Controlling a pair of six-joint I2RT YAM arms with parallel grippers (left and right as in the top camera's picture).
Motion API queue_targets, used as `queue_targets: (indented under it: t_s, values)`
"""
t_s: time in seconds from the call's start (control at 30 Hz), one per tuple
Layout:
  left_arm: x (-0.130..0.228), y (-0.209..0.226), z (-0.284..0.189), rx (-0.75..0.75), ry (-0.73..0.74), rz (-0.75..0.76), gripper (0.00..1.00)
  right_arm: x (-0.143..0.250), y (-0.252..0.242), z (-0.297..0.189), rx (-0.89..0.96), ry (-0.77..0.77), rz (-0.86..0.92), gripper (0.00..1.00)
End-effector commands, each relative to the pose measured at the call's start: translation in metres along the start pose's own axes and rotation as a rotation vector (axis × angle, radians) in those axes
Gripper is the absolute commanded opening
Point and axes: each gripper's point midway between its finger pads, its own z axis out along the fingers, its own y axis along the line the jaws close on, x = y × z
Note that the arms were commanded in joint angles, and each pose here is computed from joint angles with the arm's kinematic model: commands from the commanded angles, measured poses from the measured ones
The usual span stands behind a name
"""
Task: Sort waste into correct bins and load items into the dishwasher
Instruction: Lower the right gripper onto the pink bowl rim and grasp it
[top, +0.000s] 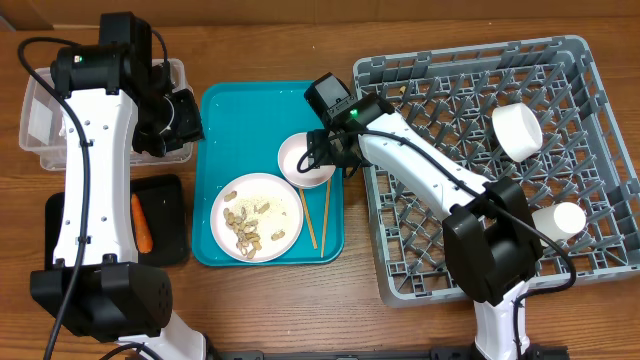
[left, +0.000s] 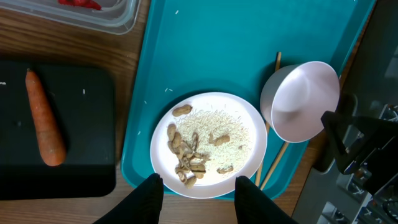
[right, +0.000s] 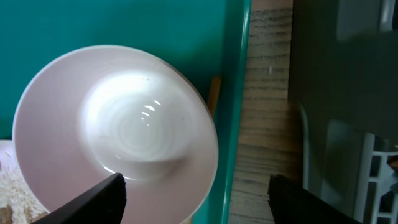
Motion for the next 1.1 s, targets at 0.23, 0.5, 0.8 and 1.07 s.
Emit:
queue_targets:
  t_s: [0.23,0.5,0.8,1.07]
  values:
    - [-0.002,0.000,-0.005,-0.005,-0.020,0.010,0.40,0.009,-0.006,0.027,0.033,0.041,0.005,0.70]
    - [-0.003,0.000,-0.005,-0.005,-0.021,0.011,0.40,0.006,-0.003,0.030,0.026,0.031,0.004,0.55]
    - [-0.003,0.000,-0.005,-0.005,-0.021,0.011,0.40,0.016,-0.008,0.037,0.041,0.055,0.022,0.35]
    - [-0.003,0.000,-0.005,-0.005,-0.023,0.011,0.40,0.018,-0.010,0.041,0.042,0.055,0.021,0.14]
